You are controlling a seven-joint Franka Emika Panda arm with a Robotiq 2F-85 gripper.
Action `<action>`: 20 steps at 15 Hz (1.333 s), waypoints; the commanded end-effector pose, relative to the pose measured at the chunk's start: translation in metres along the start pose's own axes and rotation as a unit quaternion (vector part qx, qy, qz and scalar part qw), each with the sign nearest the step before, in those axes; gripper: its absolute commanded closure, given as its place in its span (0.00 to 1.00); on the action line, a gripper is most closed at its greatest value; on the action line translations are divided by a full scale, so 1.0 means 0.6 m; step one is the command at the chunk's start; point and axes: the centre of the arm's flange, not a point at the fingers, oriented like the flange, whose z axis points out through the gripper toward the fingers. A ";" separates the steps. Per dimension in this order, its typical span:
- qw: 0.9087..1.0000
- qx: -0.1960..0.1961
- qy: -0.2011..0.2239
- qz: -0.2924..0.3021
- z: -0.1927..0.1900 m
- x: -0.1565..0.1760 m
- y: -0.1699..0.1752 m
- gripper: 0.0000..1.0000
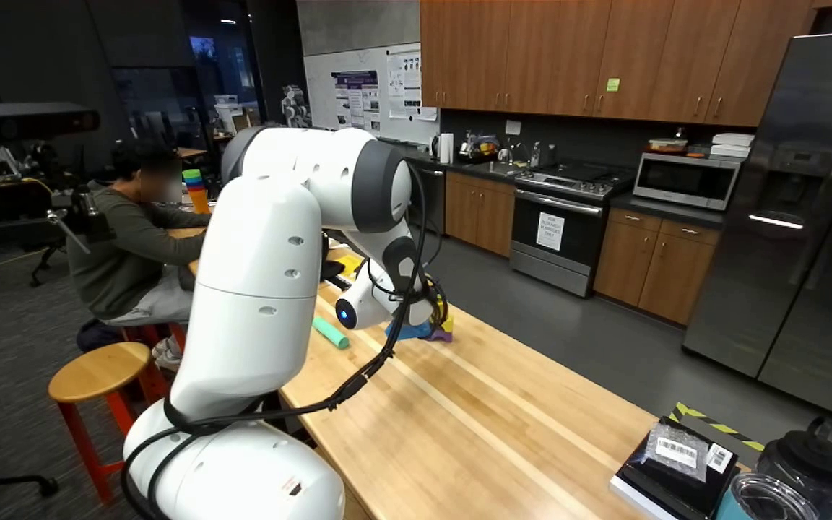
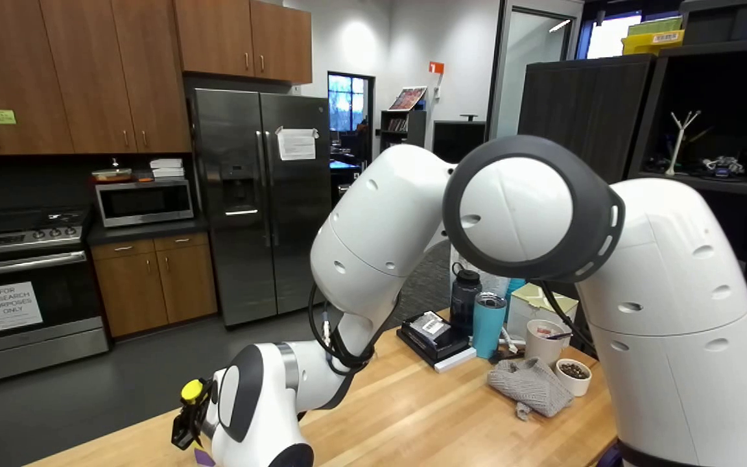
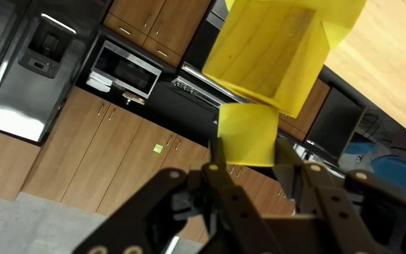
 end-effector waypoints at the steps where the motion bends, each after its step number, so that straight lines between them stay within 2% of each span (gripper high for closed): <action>1: 1.000 0.009 0.015 0.020 0.025 -0.084 0.073 0.86; 20: 0.996 -0.003 0.038 0.075 0.016 -0.098 0.076 0.86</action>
